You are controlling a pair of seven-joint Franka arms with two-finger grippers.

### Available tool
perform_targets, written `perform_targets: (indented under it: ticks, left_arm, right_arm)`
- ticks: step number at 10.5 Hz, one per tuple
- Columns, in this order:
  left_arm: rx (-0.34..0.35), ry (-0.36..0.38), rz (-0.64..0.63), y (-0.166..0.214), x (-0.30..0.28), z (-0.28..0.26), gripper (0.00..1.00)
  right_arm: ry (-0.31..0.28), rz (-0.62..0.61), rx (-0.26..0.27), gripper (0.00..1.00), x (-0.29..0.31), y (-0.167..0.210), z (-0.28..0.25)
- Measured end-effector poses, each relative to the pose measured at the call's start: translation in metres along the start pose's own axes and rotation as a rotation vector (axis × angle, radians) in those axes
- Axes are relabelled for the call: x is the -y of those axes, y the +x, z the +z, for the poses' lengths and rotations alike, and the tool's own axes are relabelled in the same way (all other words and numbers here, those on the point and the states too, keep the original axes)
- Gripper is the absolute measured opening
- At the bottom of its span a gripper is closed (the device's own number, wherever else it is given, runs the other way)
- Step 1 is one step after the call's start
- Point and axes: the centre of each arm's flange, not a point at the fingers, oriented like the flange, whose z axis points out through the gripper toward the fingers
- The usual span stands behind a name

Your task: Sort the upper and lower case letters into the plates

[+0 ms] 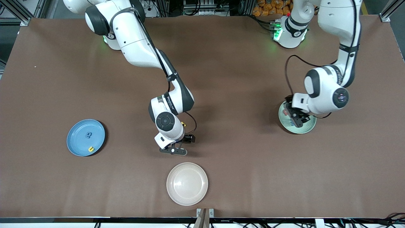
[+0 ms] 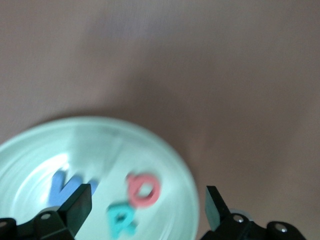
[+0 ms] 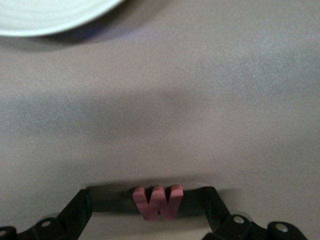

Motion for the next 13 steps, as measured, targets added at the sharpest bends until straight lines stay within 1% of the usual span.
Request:
perform_targets:
  ticks: [2,3,4,6,7,9,10,13]
  left_arm:
    - [-0.024,0.003,-0.11,0.054,-0.049,0.009,1.0]
    - [-0.035,-0.006,-0.146,0.072,-0.071,0.016,1.0]
    - [-0.057,-0.038,-0.191,0.083,-0.088,0.022,1.0]
    - [-0.127,-0.144,-0.28,0.097,-0.113,0.035,1.0]
    - [-0.155,-0.172,-0.302,0.105,-0.124,0.041,1.0]
    - [-0.191,-0.172,-0.32,0.121,-0.14,0.049,1.0]
    - [-0.196,-0.18,-0.346,0.129,-0.147,0.051,1.0]
    - [-0.221,-0.21,-0.446,0.167,-0.184,0.045,1.0]
  right_arm:
    - [-0.003,-0.001,0.003,1.0,0.0,0.0,0.0]
    - [-0.004,-0.002,0.003,1.0,0.0,-0.001,0.0]
    - [-0.004,-0.002,0.002,1.0,0.0,-0.001,0.0]
    - [-0.005,0.0,0.001,0.99,0.0,0.0,0.0]
    - [-0.008,0.005,-0.001,0.86,-0.001,0.002,-0.003]
    - [-0.008,0.014,-0.009,0.55,-0.003,0.005,-0.011]
    - [-0.008,0.017,-0.012,0.41,-0.004,0.007,-0.013]
    - [-0.012,0.029,-0.028,0.39,-0.012,0.015,-0.018]
